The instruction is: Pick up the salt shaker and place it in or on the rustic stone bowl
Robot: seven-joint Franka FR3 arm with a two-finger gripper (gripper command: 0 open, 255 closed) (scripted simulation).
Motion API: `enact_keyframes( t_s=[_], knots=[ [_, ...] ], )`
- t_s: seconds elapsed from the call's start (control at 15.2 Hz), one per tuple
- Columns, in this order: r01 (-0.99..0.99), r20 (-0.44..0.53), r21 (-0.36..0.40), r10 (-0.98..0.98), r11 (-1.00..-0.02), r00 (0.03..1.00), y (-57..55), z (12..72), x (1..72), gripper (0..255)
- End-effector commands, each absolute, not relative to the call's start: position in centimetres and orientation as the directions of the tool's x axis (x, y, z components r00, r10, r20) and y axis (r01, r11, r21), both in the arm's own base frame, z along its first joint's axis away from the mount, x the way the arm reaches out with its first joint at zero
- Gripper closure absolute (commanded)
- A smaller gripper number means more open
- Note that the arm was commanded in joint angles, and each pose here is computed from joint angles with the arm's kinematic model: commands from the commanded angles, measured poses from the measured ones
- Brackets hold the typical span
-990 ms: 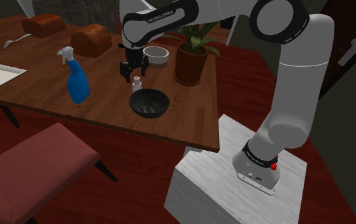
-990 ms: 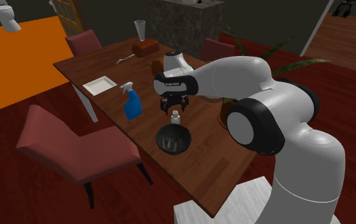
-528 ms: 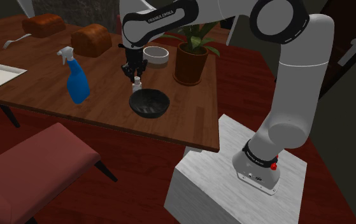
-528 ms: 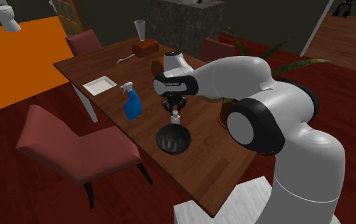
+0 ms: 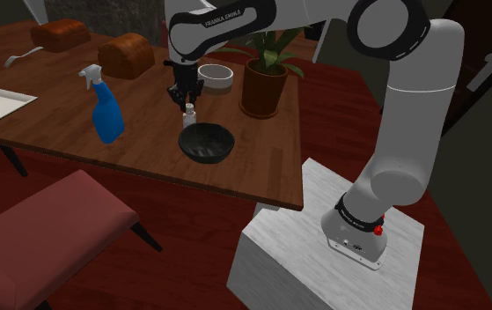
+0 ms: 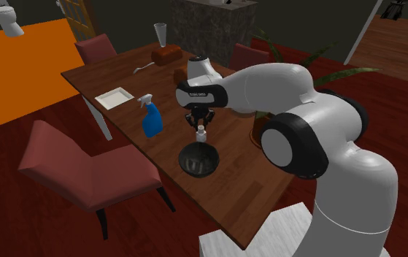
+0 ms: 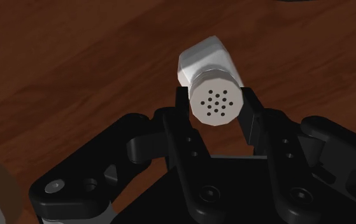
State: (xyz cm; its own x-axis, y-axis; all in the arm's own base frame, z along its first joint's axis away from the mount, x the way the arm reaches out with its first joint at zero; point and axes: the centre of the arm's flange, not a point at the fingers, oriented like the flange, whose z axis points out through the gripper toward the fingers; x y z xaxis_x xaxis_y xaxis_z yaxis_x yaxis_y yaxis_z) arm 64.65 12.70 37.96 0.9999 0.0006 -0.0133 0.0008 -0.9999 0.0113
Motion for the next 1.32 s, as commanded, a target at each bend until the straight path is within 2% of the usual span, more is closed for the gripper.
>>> enact_keyframes(
  t_s=[0.0, 1.25],
  knots=[
    [0.001, -0.013, 0.011, 0.001, -1.0, 1.0, 12.7, 39.0, 64.7, 255],
    [0.001, -0.013, 0.011, 0.001, -1.0, 1.0, 12.7, 49.0, 64.7, 255]
  ],
)
